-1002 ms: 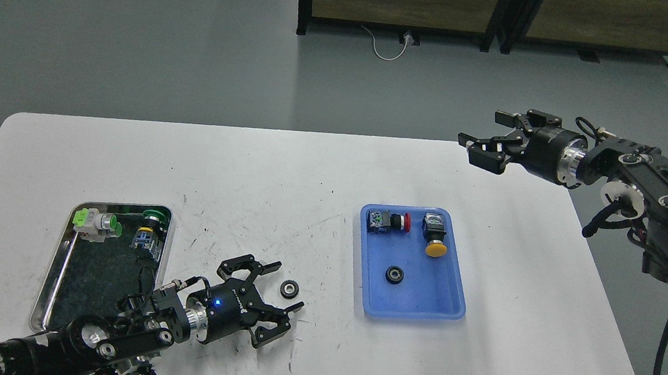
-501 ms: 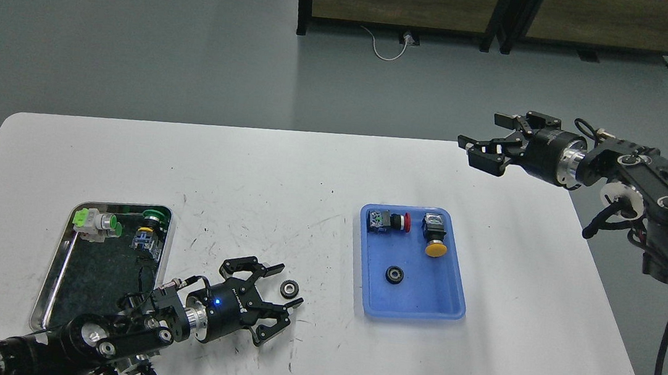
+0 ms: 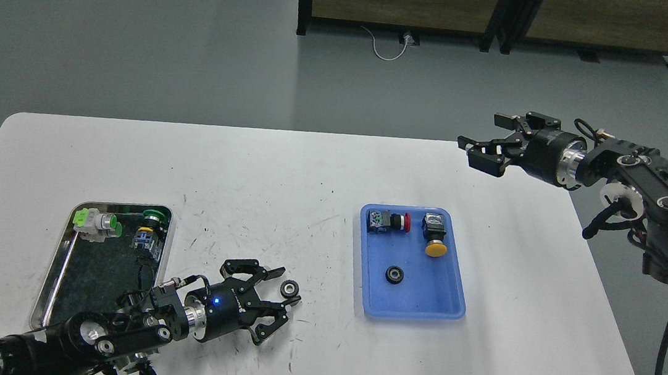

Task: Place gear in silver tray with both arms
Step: 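Reach the left gripper to the black gear on the table and grasp, then carry the gear with the left gripper into the silver tray and release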

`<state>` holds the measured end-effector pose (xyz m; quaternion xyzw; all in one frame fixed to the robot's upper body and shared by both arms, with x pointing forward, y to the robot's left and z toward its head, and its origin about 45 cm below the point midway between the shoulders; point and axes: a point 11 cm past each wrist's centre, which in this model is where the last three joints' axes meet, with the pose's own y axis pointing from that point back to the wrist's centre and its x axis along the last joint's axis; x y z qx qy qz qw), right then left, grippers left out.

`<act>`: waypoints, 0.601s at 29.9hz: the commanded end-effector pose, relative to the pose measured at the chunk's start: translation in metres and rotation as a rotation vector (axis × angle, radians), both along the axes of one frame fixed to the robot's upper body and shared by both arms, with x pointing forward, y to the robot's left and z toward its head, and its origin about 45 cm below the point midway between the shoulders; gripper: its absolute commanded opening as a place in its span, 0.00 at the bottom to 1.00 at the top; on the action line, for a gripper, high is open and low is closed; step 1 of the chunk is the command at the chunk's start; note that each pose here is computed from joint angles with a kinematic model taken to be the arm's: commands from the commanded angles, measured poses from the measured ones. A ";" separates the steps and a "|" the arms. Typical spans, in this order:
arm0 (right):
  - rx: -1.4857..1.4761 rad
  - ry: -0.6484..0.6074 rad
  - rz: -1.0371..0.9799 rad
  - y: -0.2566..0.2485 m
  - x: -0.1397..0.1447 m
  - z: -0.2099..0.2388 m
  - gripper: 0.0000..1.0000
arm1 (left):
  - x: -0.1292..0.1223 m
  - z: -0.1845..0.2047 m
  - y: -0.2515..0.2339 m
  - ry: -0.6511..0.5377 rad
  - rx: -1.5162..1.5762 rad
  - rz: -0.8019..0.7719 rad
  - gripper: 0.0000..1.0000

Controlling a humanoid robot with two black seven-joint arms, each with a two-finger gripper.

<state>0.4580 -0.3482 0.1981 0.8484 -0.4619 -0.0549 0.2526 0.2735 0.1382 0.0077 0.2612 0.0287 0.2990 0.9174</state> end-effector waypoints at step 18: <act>-0.004 0.009 0.000 -0.001 -0.002 -0.004 0.91 | 0.010 0.006 0.004 0.009 0.018 0.002 0.29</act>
